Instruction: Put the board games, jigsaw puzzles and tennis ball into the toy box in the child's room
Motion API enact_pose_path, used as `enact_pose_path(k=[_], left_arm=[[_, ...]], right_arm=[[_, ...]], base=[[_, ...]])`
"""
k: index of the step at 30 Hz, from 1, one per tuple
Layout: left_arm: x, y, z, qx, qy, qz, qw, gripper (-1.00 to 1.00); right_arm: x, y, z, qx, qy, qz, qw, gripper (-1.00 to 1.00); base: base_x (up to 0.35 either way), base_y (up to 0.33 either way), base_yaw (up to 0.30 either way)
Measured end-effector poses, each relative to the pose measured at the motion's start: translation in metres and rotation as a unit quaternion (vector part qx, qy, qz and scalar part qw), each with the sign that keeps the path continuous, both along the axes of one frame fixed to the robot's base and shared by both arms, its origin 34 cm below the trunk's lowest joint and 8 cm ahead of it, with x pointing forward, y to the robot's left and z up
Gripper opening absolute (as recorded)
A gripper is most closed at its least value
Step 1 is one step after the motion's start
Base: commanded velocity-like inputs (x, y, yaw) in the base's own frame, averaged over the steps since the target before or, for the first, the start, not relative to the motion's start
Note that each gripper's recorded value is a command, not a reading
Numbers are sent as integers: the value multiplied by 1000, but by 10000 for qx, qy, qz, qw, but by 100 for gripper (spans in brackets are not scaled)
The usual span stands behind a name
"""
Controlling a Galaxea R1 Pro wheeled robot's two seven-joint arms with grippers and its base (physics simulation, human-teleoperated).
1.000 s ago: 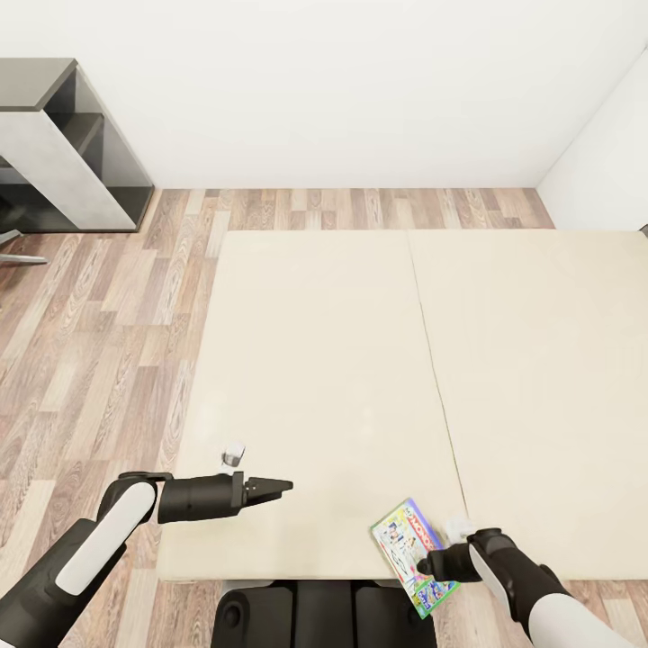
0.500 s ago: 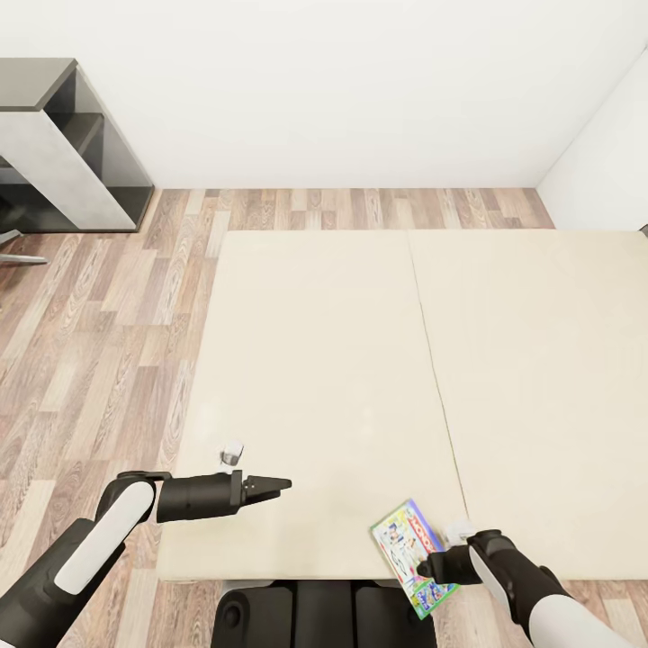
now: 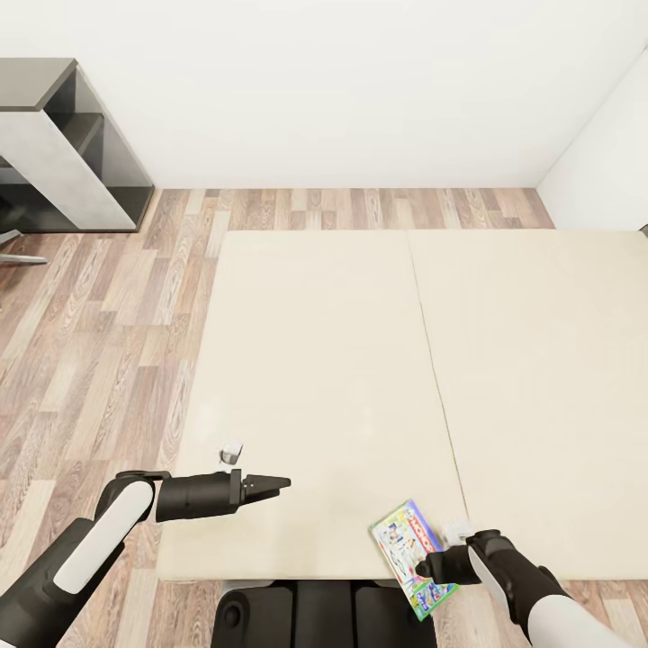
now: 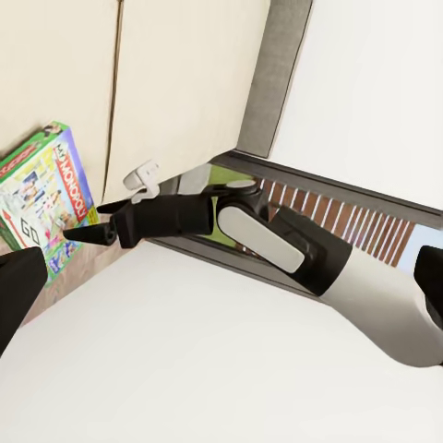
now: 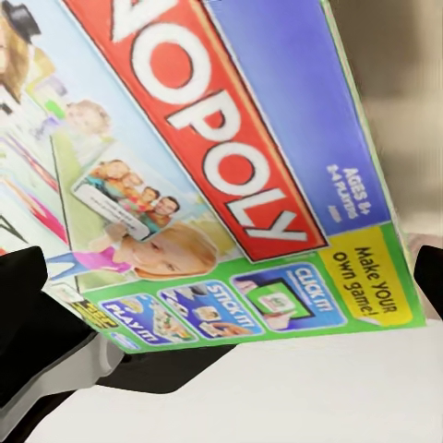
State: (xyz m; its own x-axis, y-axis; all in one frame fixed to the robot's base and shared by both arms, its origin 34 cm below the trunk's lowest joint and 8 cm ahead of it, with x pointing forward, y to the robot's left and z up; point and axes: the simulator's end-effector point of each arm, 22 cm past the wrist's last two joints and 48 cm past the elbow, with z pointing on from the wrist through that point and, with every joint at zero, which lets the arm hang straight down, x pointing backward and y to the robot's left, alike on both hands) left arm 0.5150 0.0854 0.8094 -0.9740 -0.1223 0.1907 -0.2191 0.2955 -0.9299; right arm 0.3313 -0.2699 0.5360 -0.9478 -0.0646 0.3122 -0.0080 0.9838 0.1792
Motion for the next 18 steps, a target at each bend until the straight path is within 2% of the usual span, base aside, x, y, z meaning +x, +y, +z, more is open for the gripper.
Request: enact_pose_path(k=[6,18], left_arm=[[0,0,0,-1,0,1,10000,100],[0,0,0,-3,-3,6,10000,100]], right_arm=[[0,23,0,147,-8,-14,9999,100],[-3,30,0,201,22,120,9997,100]], base=[[0,0,0],[0,0,0]])
